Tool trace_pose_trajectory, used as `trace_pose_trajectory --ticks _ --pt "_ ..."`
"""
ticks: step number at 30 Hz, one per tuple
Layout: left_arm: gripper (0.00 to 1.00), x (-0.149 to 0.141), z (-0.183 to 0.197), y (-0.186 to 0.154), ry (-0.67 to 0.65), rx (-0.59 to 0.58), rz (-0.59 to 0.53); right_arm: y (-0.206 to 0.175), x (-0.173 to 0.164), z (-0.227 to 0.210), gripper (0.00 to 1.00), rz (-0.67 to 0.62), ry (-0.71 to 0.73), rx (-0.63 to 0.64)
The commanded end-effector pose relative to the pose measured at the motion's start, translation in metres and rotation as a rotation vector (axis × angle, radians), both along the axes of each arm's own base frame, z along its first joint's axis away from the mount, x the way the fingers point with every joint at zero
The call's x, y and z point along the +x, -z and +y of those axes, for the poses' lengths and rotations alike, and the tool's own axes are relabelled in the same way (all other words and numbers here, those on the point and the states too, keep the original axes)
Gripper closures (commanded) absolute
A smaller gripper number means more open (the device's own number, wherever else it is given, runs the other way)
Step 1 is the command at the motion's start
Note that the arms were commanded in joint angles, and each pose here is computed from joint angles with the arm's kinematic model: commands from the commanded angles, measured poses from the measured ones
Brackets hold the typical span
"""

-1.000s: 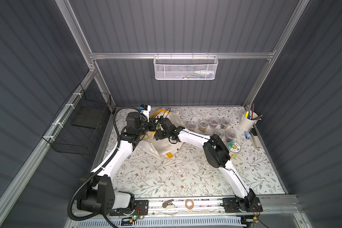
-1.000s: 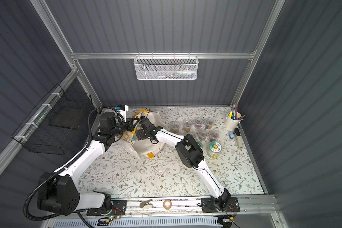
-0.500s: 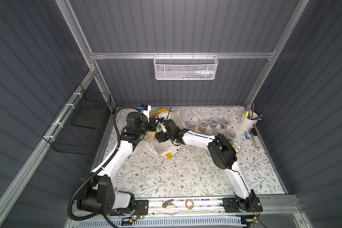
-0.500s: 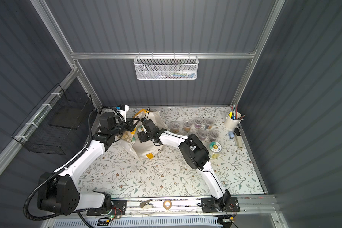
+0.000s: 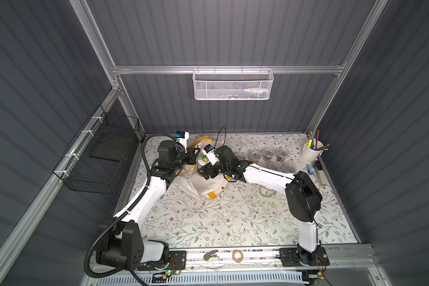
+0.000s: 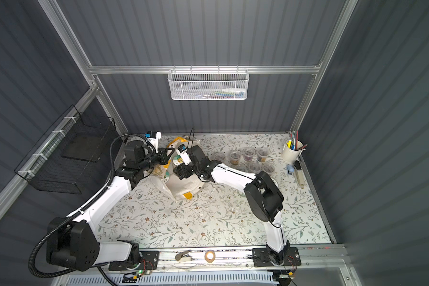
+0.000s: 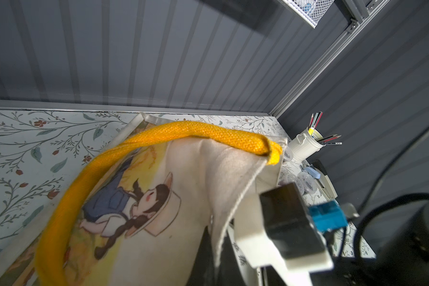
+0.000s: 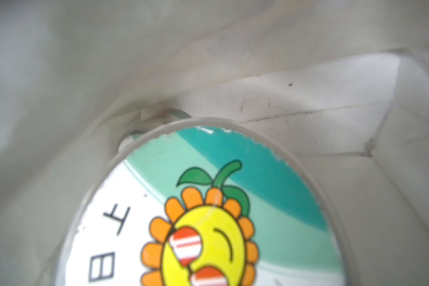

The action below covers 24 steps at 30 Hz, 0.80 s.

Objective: Take out the seed jars from the canvas bag
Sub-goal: Pick up the seed jar from the canvas bag, then place the seed jar at the center of the board.

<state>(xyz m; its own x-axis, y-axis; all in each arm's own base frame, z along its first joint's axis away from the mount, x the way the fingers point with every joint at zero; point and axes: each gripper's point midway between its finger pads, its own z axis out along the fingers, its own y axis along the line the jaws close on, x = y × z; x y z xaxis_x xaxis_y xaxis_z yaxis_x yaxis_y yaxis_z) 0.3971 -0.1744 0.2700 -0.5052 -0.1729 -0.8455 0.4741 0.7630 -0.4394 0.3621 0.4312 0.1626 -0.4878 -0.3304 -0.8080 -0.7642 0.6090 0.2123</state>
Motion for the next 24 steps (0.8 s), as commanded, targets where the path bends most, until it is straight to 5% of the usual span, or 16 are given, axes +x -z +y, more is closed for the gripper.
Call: trace_pose_trajectory --ticks 1,12,24 --pt "1.00 0.001 0.001 -0.020 0.002 -0.016 -0.063 -0.017 -0.019 -0.011 0.14 -0.027 -0.047 0.026" --pt "1.00 0.005 0.005 -0.016 -0.009 -0.015 -0.055 -0.032 -0.066 -0.078 0.14 -0.064 0.024 0.048" --pt "1.00 0.011 0.005 -0.012 -0.007 -0.026 -0.048 0.005 -0.067 -0.180 0.14 -0.084 0.326 -0.066"
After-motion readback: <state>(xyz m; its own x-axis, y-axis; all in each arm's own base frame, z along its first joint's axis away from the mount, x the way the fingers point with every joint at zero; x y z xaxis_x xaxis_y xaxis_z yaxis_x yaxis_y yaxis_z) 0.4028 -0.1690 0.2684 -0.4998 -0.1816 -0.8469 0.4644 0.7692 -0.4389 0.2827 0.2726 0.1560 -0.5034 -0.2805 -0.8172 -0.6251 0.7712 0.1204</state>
